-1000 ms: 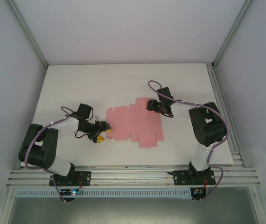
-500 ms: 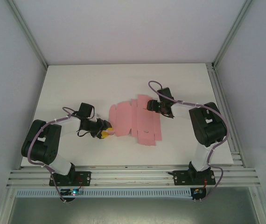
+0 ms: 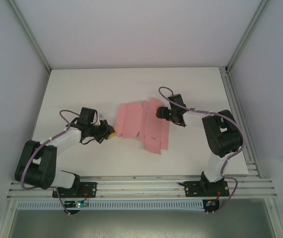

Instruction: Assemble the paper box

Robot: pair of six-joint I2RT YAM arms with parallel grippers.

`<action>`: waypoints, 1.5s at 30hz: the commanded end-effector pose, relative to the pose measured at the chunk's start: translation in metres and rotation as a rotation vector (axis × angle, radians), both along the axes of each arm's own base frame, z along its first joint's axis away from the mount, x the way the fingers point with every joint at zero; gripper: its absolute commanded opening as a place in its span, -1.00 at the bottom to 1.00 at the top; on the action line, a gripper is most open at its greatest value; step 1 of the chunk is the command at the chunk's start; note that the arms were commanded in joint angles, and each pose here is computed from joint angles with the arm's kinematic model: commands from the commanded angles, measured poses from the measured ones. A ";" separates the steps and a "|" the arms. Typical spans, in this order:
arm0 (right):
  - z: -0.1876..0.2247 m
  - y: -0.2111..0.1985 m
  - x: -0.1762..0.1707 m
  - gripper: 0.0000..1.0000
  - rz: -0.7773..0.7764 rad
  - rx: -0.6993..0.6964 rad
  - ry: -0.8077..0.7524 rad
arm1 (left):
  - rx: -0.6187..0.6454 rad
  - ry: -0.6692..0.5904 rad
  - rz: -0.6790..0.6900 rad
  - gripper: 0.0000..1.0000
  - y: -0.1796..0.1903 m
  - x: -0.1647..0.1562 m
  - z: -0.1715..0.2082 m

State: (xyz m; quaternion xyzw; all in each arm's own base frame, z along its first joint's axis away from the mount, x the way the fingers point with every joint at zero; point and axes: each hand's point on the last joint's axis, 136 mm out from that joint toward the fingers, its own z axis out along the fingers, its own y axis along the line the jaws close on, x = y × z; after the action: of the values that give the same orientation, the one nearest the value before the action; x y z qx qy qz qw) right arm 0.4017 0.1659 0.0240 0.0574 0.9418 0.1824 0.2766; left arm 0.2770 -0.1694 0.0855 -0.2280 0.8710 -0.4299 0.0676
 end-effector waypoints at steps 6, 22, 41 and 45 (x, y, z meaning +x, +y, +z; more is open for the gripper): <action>0.023 0.006 -0.031 0.97 0.048 0.163 -0.035 | 0.031 -0.416 -0.081 -1.00 -0.003 0.008 0.061; 0.051 -0.004 -0.075 0.95 0.087 0.382 -0.162 | -0.075 -0.853 -0.248 -1.00 -0.022 -0.022 0.131; 0.101 0.019 -0.075 0.97 0.239 0.585 -0.299 | -0.038 -1.389 -0.257 -1.00 -0.022 -0.053 0.235; 0.114 0.023 -0.080 0.96 0.289 0.544 -0.379 | 0.021 -1.302 -0.202 -1.00 -0.019 -0.032 0.235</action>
State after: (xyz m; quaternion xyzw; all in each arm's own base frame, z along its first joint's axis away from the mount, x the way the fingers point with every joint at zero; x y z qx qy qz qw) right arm 0.3197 0.1794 0.1061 0.0029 0.8187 0.4530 0.3529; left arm 0.2338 -0.1925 0.2968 0.1696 0.6816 -0.5007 0.5060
